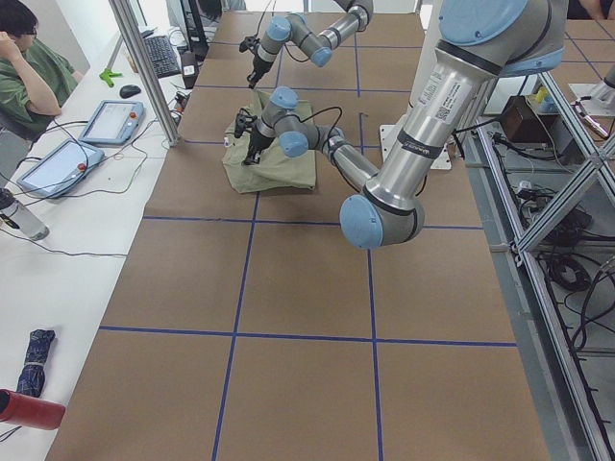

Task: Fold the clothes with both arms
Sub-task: 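Lay the hem down near the collar with both grippers and release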

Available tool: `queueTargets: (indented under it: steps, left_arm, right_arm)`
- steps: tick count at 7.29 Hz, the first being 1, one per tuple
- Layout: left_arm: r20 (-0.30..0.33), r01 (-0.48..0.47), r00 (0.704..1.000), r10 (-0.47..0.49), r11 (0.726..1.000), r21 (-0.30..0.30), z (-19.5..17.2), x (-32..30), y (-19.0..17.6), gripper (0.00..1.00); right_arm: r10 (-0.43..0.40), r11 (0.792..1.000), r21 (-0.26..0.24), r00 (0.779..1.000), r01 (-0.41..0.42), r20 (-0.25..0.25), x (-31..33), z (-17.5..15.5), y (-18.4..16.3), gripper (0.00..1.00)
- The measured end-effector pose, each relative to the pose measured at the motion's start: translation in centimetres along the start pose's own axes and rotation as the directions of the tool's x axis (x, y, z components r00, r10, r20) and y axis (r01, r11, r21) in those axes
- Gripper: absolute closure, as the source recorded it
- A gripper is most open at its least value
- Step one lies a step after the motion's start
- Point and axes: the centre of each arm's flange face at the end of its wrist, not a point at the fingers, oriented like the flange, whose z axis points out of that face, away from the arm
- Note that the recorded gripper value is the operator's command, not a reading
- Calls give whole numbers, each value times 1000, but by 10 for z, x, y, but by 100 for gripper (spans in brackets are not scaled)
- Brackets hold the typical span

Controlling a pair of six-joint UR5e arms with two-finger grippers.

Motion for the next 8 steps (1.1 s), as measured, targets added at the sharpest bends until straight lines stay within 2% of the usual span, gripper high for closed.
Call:
queueTargets:
  steps: [3, 4, 5, 6, 8]
  left_arm:
    - [41, -22, 999, 22, 1000, 7, 24, -1, -19, 100]
    - [45, -35, 998, 34, 999, 4, 28, 2, -20, 13]
    - [46, -65, 997, 65, 998, 1, 30, 2, -20, 0]
    - [41, -104, 994, 104, 995, 2, 32, 1, -19, 0]
    - [-25, -178, 984, 178, 984, 12, 23, 0, -16, 0]
  right_arm:
    - [7, 1000, -9, 1000, -7, -12, 2, 13, -8, 100]
    - [4, 1000, -11, 1000, -5, -19, 2, 17, -7, 1]
    - [-1, 1000, -12, 1000, 0, -27, 3, 25, -4, 0]
    - [-11, 1000, -14, 999, 10, -31, 1, 32, 0, 0]
    - [-76, 997, -33, 997, 76, -7, -8, 27, -2, 0]
